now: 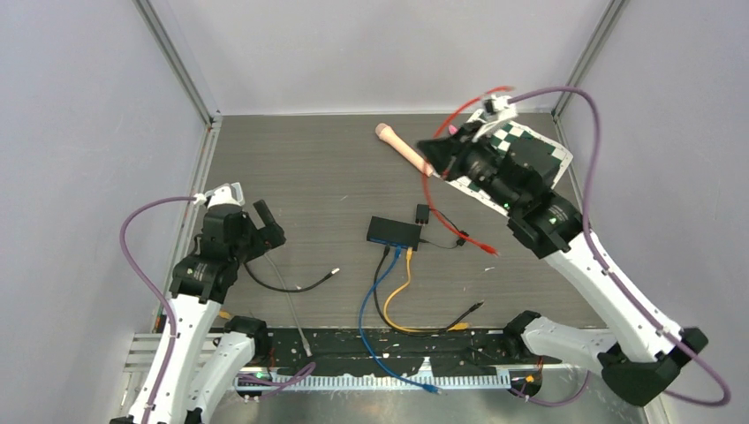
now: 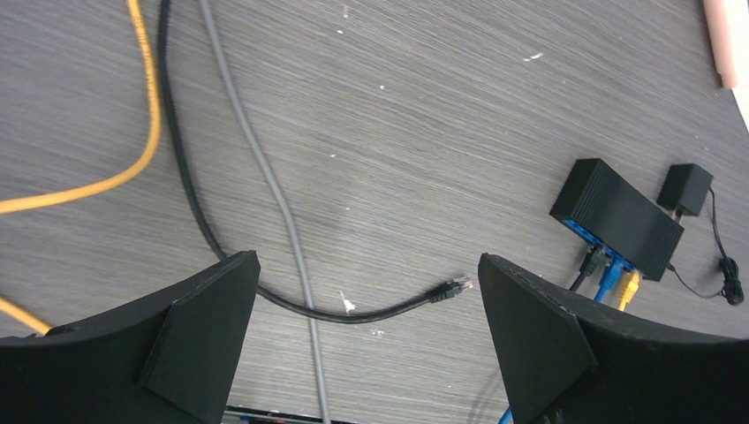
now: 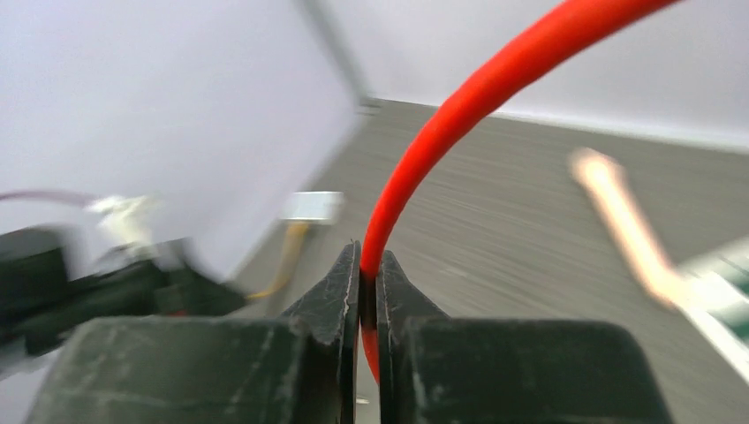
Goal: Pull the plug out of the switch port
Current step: Place the connector at the center of the board.
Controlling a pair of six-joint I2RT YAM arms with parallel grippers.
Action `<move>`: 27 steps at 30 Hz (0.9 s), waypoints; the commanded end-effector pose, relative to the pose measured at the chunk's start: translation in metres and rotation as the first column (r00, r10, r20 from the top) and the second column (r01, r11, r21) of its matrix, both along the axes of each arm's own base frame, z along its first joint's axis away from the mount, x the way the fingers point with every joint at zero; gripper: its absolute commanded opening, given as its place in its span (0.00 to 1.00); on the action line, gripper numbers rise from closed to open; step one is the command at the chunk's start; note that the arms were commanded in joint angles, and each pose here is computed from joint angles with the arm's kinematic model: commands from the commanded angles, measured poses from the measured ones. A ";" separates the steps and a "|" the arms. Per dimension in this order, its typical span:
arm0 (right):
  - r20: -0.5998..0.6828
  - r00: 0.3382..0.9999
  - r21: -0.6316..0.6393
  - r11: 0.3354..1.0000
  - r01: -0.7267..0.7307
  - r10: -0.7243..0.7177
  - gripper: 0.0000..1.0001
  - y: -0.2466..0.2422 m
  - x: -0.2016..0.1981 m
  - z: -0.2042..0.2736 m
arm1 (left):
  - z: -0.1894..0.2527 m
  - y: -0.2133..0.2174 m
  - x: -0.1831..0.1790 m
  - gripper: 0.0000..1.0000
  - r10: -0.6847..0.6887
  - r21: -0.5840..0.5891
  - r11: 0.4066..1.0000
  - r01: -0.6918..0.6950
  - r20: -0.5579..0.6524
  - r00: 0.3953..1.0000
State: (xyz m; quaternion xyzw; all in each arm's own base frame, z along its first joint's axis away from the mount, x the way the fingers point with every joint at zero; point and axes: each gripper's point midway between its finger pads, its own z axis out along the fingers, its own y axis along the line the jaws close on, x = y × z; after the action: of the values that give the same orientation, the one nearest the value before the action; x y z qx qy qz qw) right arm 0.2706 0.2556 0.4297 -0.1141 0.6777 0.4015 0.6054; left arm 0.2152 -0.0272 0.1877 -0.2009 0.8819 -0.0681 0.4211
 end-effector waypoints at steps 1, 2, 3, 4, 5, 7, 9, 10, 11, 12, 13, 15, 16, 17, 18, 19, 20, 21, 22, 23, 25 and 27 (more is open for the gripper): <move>-0.291 0.881 -0.289 0.912 0.290 -0.373 0.05 -0.113 0.049 -0.131 | 0.009 -0.029 0.015 1.00 -0.155 -0.068 0.985 0.160 0.079 0.985; -0.329 0.860 -0.321 0.903 0.287 -0.390 0.05 -0.126 0.056 -0.149 | 0.009 -0.038 0.016 1.00 -0.199 -0.090 0.974 0.207 0.089 0.976; -0.390 0.831 -0.328 0.903 0.277 -0.397 0.05 -0.146 0.059 -0.168 | 0.009 -0.045 0.018 1.00 -0.232 -0.108 0.964 0.242 0.099 0.968; -0.448 0.819 -0.331 0.917 0.221 -0.359 0.05 -0.147 0.062 -0.186 | 0.008 -0.052 0.020 1.00 -0.259 -0.126 0.954 0.272 0.108 0.960; -0.490 0.782 -0.337 0.911 0.237 -0.385 0.05 -0.167 0.066 -0.201 | 0.009 -0.059 0.022 1.00 -0.283 -0.148 0.942 0.300 0.123 0.951; -0.551 0.748 -0.358 0.914 0.188 -0.370 0.06 -0.181 0.073 -0.229 | 0.018 -0.074 0.031 1.00 -0.322 -0.185 0.918 0.351 0.172 0.931; -0.600 0.692 -0.400 0.900 0.175 -0.402 0.05 -0.198 0.080 -0.255 | 0.025 -0.084 0.037 1.00 -0.350 -0.188 0.905 0.381 0.177 0.920; -0.634 0.655 -0.411 0.897 0.165 -0.411 0.05 -0.203 0.083 -0.273 | 0.030 -0.087 0.041 1.00 -0.359 -0.186 0.902 0.390 0.178 0.916; -0.653 0.640 -0.403 0.901 0.160 -0.406 0.05 -0.203 0.085 -0.281 | 0.030 -0.089 0.044 1.00 -0.368 -0.189 0.898 0.397 0.171 0.914; -0.689 0.613 -0.387 0.912 0.139 -0.386 0.05 -0.201 0.085 -0.298 | 0.030 -0.092 0.046 1.00 -0.377 -0.194 0.893 0.405 0.166 0.911; -0.719 0.582 -0.377 0.917 0.133 -0.380 0.05 -0.200 0.084 -0.312 | 0.029 -0.095 0.047 1.00 -0.393 -0.204 0.885 0.419 0.158 0.906; -0.758 0.540 -0.365 0.924 0.114 -0.366 0.05 -0.197 0.077 -0.337 | 0.023 -0.100 0.048 1.00 -0.414 -0.218 0.874 0.435 0.137 0.900; -0.767 0.529 -0.364 0.925 0.107 -0.363 0.06 -0.197 0.074 -0.347 | 0.020 -0.101 0.047 1.00 -0.420 -0.223 0.870 0.439 0.130 0.898; -0.775 0.512 -0.373 0.922 0.100 -0.370 0.06 -0.199 0.072 -0.356 | 0.017 -0.102 0.047 1.00 -0.426 -0.229 0.866 0.444 0.127 0.896; -0.781 0.496 -0.384 0.918 0.098 -0.380 0.06 -0.200 0.070 -0.363 | 0.014 -0.104 0.046 1.00 -0.430 -0.236 0.862 0.448 0.128 0.894; -0.782 0.482 -0.402 0.911 0.094 -0.395 0.07 -0.203 0.070 -0.369 | 0.012 -0.105 0.046 1.00 -0.434 -0.241 0.858 0.453 0.129 0.891; -0.783 0.476 -0.410 0.908 0.092 -0.401 0.08 -0.205 0.069 -0.372 | 0.011 -0.106 0.046 1.00 -0.438 -0.239 0.857 0.457 0.130 0.889; -0.782 0.463 -0.425 0.900 0.095 -0.418 0.10 -0.208 0.069 -0.376 | 0.010 -0.107 0.046 1.00 -0.447 -0.224 0.856 0.466 0.132 0.885; -0.779 0.458 -0.433 0.896 0.099 -0.427 0.10 -0.209 0.070 -0.378 | 0.011 -0.108 0.046 1.00 -0.450 -0.207 0.858 0.469 0.136 0.883; -0.774 0.443 -0.453 0.885 0.111 -0.452 0.13 -0.214 0.070 -0.381 | 0.013 -0.109 0.046 1.00 -0.454 -0.196 0.858 0.474 0.139 0.880; -0.761 0.427 -0.481 0.866 0.134 -0.489 0.18 -0.220 0.072 -0.383 | 0.015 -0.110 0.048 0.99 -0.456 -0.188 0.859 0.476 0.142 0.879; -0.745 0.424 -0.501 0.852 0.155 -0.515 0.24 -0.225 0.074 -0.382 | 0.013 -0.112 0.050 1.00 -0.457 -0.185 0.859 0.477 0.138 0.878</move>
State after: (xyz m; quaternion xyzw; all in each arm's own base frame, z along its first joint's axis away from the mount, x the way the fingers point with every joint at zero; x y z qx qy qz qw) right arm 0.3271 0.0452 0.0382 0.1265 0.9589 0.1766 0.1827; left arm 0.2545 -0.1333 0.1871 -0.0435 0.8858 -0.2677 0.3765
